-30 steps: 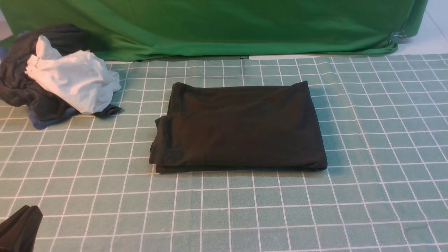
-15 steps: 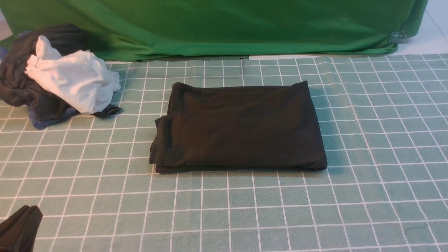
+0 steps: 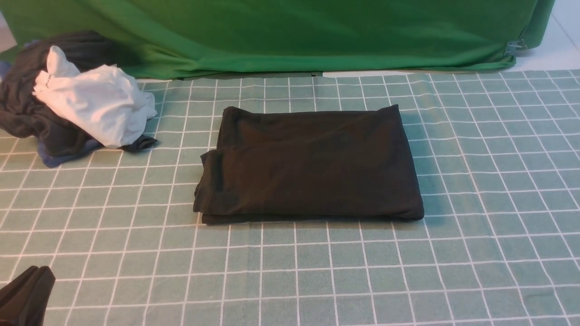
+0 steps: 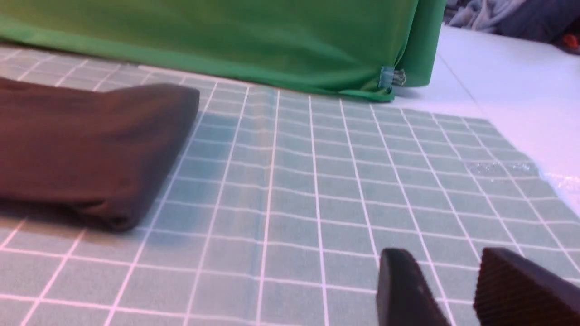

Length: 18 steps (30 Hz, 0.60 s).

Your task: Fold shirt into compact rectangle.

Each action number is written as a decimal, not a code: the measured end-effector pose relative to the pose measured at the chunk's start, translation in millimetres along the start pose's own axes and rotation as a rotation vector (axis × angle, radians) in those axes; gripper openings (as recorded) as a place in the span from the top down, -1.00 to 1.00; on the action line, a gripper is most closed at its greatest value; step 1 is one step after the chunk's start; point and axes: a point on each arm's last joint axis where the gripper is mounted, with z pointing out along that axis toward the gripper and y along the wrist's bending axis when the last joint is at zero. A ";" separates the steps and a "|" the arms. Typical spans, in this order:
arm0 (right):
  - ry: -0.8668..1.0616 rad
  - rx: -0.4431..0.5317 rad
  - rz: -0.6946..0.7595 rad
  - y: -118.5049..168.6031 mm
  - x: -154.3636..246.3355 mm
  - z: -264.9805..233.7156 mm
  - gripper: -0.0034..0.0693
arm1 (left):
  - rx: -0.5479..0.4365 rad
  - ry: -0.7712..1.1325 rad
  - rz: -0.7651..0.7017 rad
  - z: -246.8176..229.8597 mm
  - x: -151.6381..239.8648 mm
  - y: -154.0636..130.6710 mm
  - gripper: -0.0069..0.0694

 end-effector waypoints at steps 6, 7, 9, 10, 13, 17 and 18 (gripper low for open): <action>0.005 0.000 0.020 0.0 0.5 0.0 0.25 | 0.000 0.000 0.000 0.0 0.0 0.0 0.79; 0.005 0.000 0.020 0.0 0.5 0.0 0.25 | 0.000 0.000 0.000 0.0 0.0 0.0 0.79; 0.005 0.000 0.020 0.0 0.5 0.0 0.25 | 0.000 0.000 0.000 0.0 0.0 0.0 0.79; 0.005 0.000 0.020 0.0 0.5 0.0 0.25 | 0.000 0.000 0.000 0.0 0.0 0.0 0.79; 0.005 0.000 0.020 0.0 0.5 0.0 0.25 | 0.000 0.000 0.000 0.0 0.0 0.0 0.79; 0.005 0.000 0.020 0.0 0.5 0.0 0.25 | 0.000 0.000 0.000 0.0 0.0 0.0 0.79; 0.005 0.000 0.022 0.0 0.5 0.0 0.25 | 0.000 0.000 0.000 0.0 0.0 0.0 0.79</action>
